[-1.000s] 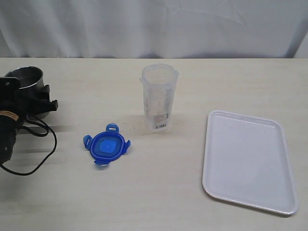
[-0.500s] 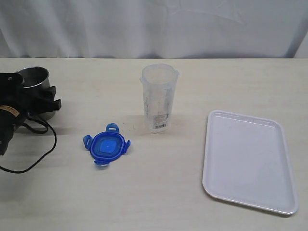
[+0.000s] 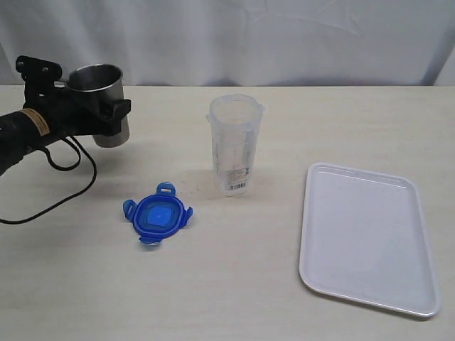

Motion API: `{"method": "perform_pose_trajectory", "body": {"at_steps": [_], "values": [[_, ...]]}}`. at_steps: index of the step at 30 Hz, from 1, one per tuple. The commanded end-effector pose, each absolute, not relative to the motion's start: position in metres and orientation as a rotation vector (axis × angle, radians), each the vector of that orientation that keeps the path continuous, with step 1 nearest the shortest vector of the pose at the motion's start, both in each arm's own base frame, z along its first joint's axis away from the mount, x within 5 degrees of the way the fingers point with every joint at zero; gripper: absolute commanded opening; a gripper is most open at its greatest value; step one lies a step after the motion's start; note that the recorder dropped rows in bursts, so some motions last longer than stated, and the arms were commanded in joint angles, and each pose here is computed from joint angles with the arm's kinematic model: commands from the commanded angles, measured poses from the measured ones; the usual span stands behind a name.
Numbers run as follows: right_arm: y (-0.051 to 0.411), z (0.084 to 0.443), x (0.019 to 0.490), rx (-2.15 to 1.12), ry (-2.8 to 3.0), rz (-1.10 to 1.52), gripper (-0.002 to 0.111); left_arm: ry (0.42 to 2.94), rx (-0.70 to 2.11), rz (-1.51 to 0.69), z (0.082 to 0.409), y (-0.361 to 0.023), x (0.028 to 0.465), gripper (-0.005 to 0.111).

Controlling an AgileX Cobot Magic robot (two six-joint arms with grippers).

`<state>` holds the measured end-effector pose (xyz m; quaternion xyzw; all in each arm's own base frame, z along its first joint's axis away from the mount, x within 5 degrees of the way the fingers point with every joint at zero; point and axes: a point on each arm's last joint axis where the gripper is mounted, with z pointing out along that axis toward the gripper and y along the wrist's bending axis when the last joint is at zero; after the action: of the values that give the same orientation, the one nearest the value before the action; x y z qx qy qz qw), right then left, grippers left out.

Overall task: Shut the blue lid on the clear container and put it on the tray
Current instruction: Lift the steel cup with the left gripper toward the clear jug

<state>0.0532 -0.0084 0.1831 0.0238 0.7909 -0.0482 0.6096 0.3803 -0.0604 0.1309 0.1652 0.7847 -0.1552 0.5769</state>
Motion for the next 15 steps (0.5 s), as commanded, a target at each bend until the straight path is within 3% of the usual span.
{"method": "perform_pose_trajectory", "body": {"at_steps": [1,15], "values": [[-0.008,0.182,0.053,0.059,1.826,-0.103,0.004,1.732,0.428,-0.486,0.159,-0.077,0.392,0.0],[-0.008,0.182,0.053,0.059,1.826,-0.103,0.004,1.71,0.638,-0.431,0.196,-0.153,0.411,0.0]]}}
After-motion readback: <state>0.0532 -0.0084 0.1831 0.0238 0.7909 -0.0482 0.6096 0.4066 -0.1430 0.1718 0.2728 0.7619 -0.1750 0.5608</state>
